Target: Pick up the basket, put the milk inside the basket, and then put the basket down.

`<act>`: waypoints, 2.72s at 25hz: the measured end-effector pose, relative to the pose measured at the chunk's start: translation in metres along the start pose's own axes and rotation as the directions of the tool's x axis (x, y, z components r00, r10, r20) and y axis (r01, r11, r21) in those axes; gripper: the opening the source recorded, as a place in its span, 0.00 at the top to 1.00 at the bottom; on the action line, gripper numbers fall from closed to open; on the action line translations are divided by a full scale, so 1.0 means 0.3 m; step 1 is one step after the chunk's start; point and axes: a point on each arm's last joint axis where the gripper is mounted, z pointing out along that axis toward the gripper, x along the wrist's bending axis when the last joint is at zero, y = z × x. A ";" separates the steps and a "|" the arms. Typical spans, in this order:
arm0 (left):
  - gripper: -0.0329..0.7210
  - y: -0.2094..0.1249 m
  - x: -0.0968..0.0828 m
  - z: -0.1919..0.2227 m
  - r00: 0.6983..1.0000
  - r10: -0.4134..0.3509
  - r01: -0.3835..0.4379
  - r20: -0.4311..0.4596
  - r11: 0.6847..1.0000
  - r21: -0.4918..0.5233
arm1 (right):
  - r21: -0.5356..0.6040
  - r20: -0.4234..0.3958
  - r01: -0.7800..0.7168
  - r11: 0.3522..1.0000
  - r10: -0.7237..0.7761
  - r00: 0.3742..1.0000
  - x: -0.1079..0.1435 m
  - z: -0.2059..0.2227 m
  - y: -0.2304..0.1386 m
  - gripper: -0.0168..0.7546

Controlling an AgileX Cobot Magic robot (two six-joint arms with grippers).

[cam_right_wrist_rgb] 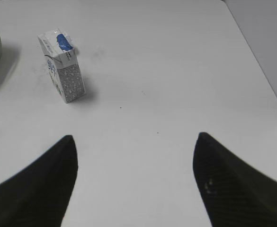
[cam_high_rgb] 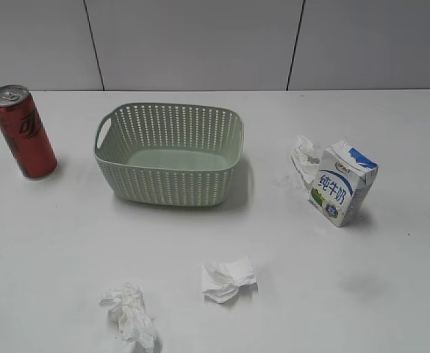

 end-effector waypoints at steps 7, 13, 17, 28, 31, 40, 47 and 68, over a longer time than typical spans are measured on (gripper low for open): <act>0.64 0.000 0.000 0.000 1.000 0.000 0.000 0.000 1.000 0.000 | 0.000 0.000 0.001 1.000 -0.001 1.000 0.000 0.000 0.000 0.23; 0.65 0.000 0.000 0.000 1.000 0.000 0.000 0.000 1.000 0.000 | 0.000 0.000 0.000 1.000 0.000 1.000 0.000 0.000 0.000 0.23; 0.65 0.000 0.000 0.000 1.000 0.000 0.000 0.000 1.000 0.000 | 0.000 0.000 0.000 1.000 0.000 1.000 0.000 0.000 0.000 0.23; 0.65 0.000 0.000 0.000 1.000 -0.001 0.001 0.001 1.000 0.000 | 0.000 -0.001 0.000 1.000 0.000 1.000 0.000 0.000 0.000 0.23; 0.62 0.000 -0.002 0.000 1.000 -0.003 0.003 0.005 1.000 0.000 | 0.000 -0.001 0.000 1.000 0.000 1.000 0.000 0.000 0.000 0.23; 0.08 0.103 0.002 0.056 1.000 -0.018 0.018 0.016 1.000 -0.019 | 0.000 -0.001 -0.001 1.000 0.001 1.000 0.000 0.000 0.000 0.23; 0.06 0.250 0.015 0.225 0.999 -0.040 0.040 0.011 0.997 -0.072 | 0.000 -0.001 -0.001 1.000 0.001 1.000 0.000 0.000 0.000 0.23; 0.08 0.610 -0.289 0.892 0.938 0.064 -0.244 0.341 0.821 0.517 | 0.000 -0.001 -0.002 1.000 0.002 1.000 0.000 0.000 0.000 0.23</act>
